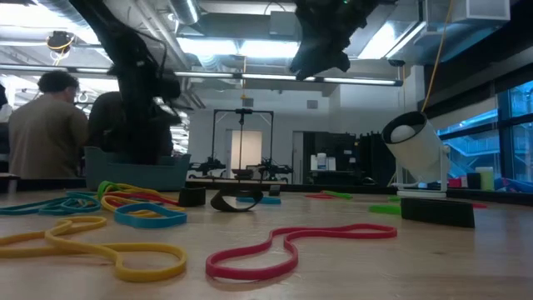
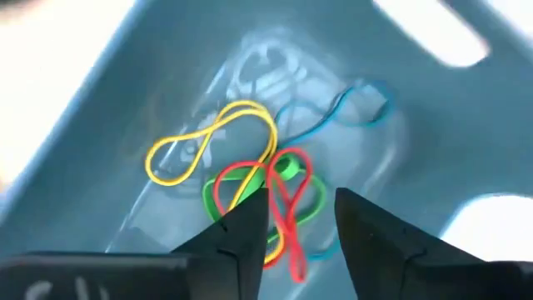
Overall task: Pick and place rubber bands into bin
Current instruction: Put the black rubber band into the bin
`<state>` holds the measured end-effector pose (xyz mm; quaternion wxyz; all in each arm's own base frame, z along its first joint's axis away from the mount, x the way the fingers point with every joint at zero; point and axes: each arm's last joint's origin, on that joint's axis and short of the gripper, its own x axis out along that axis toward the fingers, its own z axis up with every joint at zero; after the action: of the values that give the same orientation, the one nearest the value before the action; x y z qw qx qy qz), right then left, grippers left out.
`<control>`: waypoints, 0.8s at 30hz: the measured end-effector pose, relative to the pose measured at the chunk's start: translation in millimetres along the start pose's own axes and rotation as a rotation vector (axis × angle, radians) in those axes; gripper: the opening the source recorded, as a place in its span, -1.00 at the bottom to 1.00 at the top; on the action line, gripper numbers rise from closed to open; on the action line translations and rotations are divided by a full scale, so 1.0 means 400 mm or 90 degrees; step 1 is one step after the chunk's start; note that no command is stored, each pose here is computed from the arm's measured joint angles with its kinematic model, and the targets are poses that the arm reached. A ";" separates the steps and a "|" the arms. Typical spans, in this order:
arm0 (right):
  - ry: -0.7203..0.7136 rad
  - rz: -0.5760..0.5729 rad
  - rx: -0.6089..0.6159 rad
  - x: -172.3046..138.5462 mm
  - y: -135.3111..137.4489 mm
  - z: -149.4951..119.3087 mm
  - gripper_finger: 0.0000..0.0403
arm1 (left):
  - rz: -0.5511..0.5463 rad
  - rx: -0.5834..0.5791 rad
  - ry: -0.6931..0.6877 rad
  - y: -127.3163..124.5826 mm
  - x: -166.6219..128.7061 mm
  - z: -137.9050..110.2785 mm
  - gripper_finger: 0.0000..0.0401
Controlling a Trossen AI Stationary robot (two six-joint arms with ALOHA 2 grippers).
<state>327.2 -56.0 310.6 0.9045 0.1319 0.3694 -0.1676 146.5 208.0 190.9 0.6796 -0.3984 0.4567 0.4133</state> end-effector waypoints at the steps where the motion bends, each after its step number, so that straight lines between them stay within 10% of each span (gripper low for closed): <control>1: 0.009 -0.002 -0.010 -0.001 -0.001 -0.003 -0.30 | -0.005 -0.008 -0.016 -0.003 -0.016 -0.002 -0.31; 12: 0.102 0.097 -0.023 0.029 -0.061 -0.186 -0.95 | -0.034 0.037 -0.184 -0.125 -0.197 -0.118 -0.37; 24: 0.043 0.135 -0.064 -0.002 -0.098 -0.316 -0.86 | -0.115 0.197 -0.276 -0.330 -0.235 -0.306 -0.87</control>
<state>232.2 -45.7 219.1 0.9095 0.1301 0.3919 -0.0478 210.6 32.1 269.3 0.8483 -0.2312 0.3211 0.3519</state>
